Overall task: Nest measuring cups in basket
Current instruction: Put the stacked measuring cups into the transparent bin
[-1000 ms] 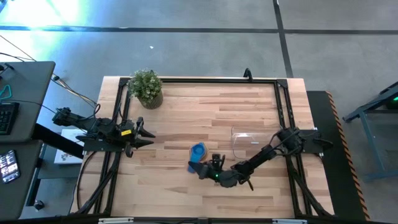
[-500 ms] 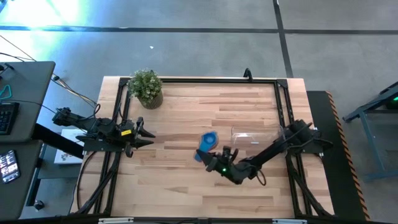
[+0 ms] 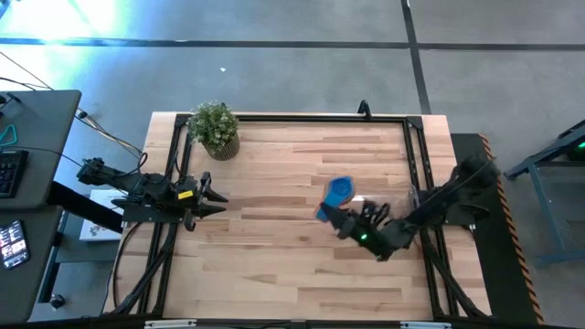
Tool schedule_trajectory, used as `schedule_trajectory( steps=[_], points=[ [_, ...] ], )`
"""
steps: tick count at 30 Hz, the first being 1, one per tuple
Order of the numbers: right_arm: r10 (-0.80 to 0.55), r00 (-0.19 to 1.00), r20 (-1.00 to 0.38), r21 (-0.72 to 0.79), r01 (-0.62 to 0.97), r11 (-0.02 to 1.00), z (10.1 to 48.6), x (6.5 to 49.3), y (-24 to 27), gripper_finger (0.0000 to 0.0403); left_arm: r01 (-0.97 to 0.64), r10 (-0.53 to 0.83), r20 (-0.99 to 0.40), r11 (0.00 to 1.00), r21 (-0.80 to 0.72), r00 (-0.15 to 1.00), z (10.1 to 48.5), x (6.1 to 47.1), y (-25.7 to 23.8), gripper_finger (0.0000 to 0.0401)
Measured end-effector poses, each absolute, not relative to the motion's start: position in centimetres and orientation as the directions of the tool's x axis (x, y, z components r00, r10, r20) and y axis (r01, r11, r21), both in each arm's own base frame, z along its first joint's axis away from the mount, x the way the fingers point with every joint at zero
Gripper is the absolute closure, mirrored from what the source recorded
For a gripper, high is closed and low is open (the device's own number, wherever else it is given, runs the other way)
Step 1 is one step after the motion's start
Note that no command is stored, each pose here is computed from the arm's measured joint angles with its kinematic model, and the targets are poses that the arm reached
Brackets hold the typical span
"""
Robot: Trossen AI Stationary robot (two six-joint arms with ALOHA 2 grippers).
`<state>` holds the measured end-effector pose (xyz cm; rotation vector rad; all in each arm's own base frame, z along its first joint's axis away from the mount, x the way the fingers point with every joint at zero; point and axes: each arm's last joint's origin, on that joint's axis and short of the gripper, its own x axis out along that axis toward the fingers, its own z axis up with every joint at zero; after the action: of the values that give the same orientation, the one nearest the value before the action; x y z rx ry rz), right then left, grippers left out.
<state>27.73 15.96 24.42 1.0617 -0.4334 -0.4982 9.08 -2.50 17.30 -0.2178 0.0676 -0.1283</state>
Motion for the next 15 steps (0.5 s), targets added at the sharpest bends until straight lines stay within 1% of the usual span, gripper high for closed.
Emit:
schedule_trajectory(
  steps=[6,11,15],
  points=[
    [-0.532,0.840,0.106,0.871,0.179,0.456,26.0,23.3,12.8,0.0336,0.119,-0.134,-0.052,0.968,-0.220,0.990,17.3,9.1,-2.5,0.0279],
    [-0.438,0.894,0.097,0.845,0.159,0.511,27.5,19.7,9.6,0.0336,0.119,-0.134,-0.053,0.968,-0.220,0.990,17.3,9.1,-2.5,0.0279],
    [-0.366,0.930,0.032,0.814,0.188,0.549,28.8,17.1,7.1,0.0336,0.119,-0.134,-0.053,0.968,-0.220,0.990,17.3,9.1,-2.5,0.0279]
  ],
)
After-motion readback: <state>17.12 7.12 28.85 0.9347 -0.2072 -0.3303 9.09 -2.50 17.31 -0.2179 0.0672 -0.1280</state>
